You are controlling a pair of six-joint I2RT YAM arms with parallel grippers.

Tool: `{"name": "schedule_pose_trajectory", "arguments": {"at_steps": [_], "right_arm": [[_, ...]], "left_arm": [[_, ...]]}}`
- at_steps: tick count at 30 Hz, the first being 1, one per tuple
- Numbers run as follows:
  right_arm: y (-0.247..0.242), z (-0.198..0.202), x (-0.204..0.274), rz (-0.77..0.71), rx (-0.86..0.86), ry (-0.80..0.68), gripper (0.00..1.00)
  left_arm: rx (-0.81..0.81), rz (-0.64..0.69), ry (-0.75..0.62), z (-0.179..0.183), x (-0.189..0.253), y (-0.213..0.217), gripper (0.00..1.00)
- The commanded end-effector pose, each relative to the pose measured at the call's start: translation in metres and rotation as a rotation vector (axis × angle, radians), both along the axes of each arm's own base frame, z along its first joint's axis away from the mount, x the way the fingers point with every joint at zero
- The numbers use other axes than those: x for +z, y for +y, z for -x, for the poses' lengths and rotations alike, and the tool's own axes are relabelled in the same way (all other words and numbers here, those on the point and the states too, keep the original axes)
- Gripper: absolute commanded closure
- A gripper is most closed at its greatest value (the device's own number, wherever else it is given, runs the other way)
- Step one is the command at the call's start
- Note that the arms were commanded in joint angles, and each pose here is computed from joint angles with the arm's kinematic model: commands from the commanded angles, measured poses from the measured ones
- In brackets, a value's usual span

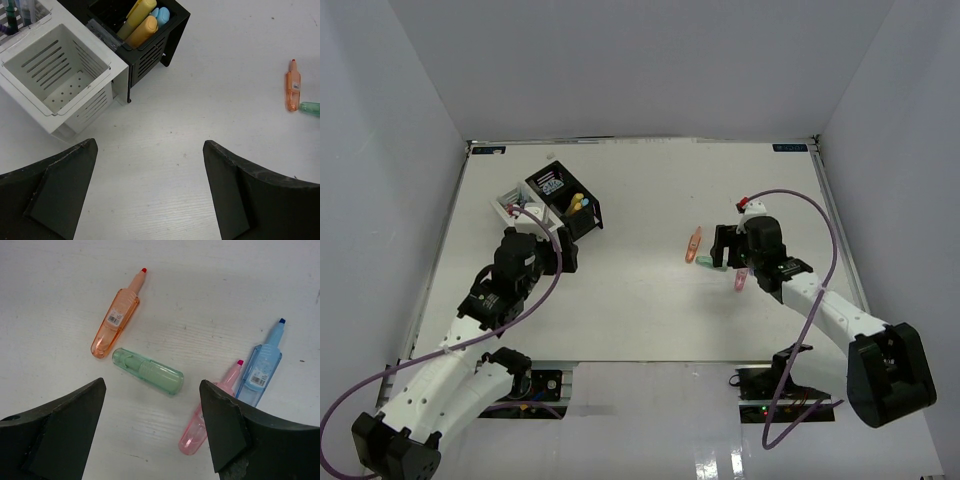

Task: Sort the stationery into containers
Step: Pick up the stationery from the center of the board.

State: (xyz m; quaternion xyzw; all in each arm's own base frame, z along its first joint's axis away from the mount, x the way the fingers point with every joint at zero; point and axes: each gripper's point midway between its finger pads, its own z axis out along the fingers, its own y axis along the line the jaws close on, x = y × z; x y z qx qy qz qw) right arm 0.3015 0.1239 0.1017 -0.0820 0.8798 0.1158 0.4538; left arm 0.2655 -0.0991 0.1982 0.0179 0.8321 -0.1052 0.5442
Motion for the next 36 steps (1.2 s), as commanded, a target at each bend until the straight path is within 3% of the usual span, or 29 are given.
{"name": "schedule_pose_trajectory", "arguments": {"at_steps": [1,8,14,19,25,36], "right_arm": [[0.015,-0.018,0.010,-0.103,-0.045,0.012,0.18],[0.016,-0.029,-0.005,-0.043,-0.033,0.059,0.19],[0.021,-0.018,-0.022,0.067,0.144,0.103,0.18],[0.040,-0.003,-0.038,0.044,0.294,0.195,0.18],[0.036,0.003,-0.059,0.075,0.299,0.288,0.19],[0.022,0.012,-0.071,0.124,0.257,0.316,0.26]], "left_arm": [[-0.010,-0.006,0.003,0.001,-0.001,0.000,0.02],[-0.013,-0.008,0.006,0.001,-0.003,-0.001,0.02],[-0.025,-0.003,0.012,0.001,-0.003,-0.003,0.02],[-0.025,-0.003,0.008,0.002,-0.003,-0.003,0.02],[-0.028,-0.004,0.010,0.002,-0.003,-0.003,0.02],[-0.036,-0.002,0.014,0.002,-0.004,-0.005,0.02]]}}
